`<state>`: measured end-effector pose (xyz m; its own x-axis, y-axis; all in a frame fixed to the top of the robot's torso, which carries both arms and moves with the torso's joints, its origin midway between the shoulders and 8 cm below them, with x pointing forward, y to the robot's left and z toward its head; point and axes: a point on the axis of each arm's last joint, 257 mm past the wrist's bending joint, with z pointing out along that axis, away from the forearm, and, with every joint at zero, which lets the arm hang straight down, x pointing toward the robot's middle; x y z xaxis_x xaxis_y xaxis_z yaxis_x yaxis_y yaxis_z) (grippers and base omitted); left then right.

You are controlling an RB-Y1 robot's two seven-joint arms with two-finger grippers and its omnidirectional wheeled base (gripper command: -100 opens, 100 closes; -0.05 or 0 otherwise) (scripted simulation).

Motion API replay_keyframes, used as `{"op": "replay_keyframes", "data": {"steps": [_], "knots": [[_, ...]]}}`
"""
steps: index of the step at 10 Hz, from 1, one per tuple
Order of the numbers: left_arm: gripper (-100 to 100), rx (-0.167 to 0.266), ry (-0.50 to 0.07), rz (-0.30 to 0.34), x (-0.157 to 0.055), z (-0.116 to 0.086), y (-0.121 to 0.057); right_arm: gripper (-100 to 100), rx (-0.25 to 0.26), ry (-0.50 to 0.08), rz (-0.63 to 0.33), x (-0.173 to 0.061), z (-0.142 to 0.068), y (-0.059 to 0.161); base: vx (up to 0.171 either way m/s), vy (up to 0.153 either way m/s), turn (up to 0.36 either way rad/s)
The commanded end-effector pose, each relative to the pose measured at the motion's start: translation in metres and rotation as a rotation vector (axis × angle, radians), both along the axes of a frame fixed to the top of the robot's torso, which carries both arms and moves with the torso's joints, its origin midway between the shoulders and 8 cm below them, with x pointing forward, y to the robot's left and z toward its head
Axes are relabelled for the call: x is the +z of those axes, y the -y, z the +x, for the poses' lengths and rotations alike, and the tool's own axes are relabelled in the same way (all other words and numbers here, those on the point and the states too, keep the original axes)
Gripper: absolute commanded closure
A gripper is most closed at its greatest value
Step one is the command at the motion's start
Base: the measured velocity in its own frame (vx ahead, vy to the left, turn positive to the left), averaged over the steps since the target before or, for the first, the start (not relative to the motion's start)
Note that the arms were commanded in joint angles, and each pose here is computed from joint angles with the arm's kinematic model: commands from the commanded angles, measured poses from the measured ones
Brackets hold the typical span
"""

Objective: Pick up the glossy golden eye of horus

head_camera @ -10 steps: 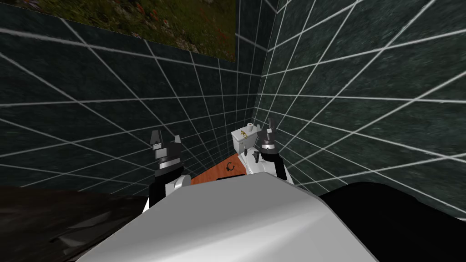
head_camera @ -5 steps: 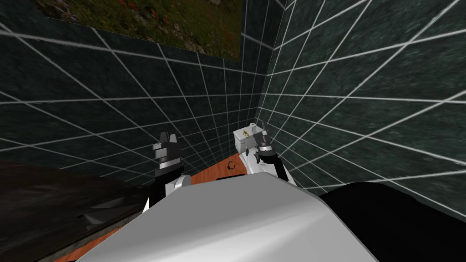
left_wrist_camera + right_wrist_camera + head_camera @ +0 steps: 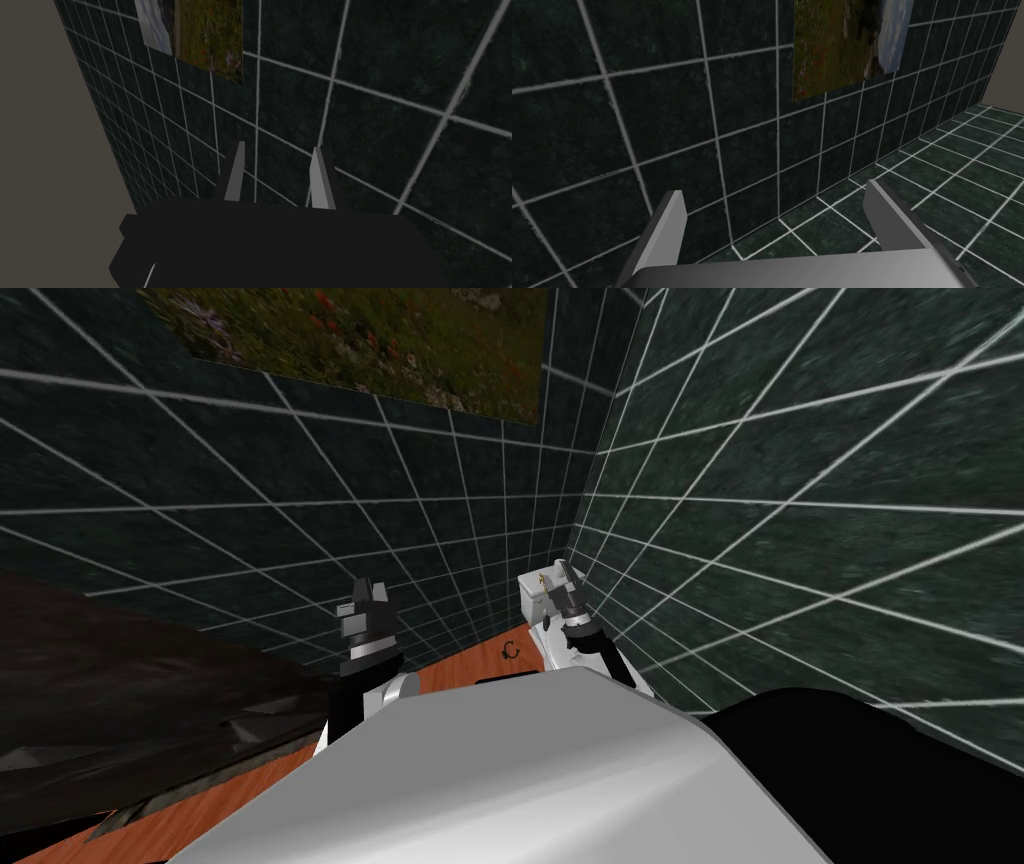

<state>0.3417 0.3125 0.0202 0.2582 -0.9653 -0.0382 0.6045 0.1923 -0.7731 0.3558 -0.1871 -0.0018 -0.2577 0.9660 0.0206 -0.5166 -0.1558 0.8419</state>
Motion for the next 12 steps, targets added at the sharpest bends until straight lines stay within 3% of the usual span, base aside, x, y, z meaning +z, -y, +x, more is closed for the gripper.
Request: {"op": "replay_keyframes", "data": {"steps": [1,6,10,11,12], "knots": [[0,0.0,0.0,0.0,0.0,0.0,0.0,-100,0.047,-0.036,-0.008,-0.013,-0.003,-0.01,-0.034,-0.007,0.138],[0,0.0,0.0,0.0,0.0,0.0,0.0,-100,0.147,-0.119,-0.062,-0.043,-0.011,-0.032,-0.027,-0.006,0.11],[0,0.0,0.0,0.0,0.0,0.0,0.0,-100,0.238,-0.217,-0.109,-0.078,-0.022,-0.048,-0.023,-0.002,0.128],[0,0.0,0.0,0.0,0.0,0.0,0.0,-100,0.27,-0.265,-0.11,-0.095,-0.027,-0.054,-0.024,-0.002,0.177],[0,0.0,0.0,0.0,0.0,0.0,0.0,-100,0.28,-0.272,-0.134,-0.098,-0.029,-0.054,-0.021,-0.004,0.085]]}}
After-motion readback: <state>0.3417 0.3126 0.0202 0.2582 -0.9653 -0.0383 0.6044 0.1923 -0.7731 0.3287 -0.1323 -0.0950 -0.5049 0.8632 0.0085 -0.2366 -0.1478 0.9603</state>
